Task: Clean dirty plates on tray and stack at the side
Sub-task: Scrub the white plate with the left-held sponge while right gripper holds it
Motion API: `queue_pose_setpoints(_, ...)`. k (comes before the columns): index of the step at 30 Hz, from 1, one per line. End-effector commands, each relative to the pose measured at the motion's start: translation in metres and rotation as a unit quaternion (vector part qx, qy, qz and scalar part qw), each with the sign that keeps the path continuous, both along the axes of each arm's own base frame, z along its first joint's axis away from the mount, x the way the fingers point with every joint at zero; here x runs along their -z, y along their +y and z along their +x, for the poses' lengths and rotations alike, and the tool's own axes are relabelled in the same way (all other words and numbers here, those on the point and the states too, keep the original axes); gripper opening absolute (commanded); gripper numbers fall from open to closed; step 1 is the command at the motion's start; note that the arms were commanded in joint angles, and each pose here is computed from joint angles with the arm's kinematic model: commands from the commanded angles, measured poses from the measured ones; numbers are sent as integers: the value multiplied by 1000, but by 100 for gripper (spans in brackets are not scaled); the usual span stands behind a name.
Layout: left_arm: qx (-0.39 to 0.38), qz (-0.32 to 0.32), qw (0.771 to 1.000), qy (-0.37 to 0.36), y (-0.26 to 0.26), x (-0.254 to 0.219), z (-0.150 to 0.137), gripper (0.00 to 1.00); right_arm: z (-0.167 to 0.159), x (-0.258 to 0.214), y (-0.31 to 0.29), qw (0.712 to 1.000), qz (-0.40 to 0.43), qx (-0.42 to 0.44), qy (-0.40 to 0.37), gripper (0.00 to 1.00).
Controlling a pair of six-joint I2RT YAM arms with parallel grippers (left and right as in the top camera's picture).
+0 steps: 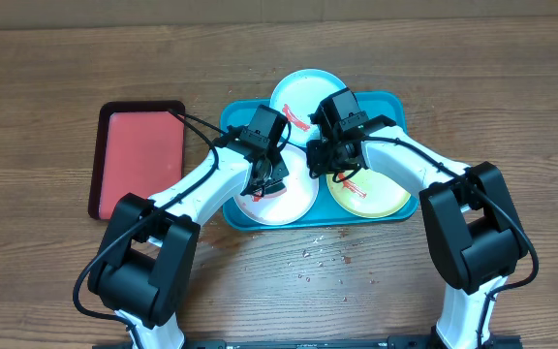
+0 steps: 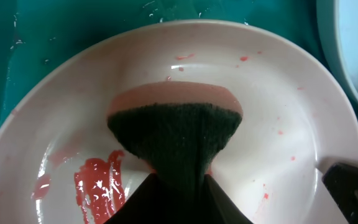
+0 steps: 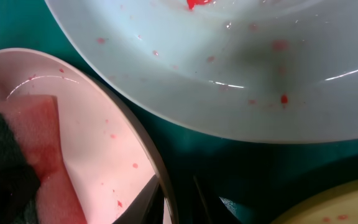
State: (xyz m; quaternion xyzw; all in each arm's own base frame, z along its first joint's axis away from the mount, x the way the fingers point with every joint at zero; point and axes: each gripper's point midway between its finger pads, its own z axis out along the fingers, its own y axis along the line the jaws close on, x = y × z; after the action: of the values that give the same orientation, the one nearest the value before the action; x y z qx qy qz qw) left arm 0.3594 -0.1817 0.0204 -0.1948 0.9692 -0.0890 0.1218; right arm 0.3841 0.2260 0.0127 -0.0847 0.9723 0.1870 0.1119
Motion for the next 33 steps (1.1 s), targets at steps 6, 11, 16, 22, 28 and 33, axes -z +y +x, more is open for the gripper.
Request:
queue_pose_setpoints(6,35,-25,999,2,-19,-11,-9,4,11,-3,0,1000,-2,17,-14,12)
queue_pose_setpoints(11,40,-16,999,0,-21,-11,-11,4,13,-4,1,1000,0,17,-17,12)
queue_pose_setpoints(16,30,18,999,2,-7,-8,-13,4,13,-4,1,1000,0,17,-18,12)
queue_pose_setpoints(22,20,56,998,-2,7,-7,-13,4,13,-4,1,1000,0,17,-17,12)
queue_pose_setpoints(28,6,111,994,-7,30,-8,-13,4,12,-5,2,1000,3,15,-16,12)
queue_pose_setpoints(33,-1,129,991,-18,39,-11,-8,4,12,-5,2,1000,5,15,-15,12)
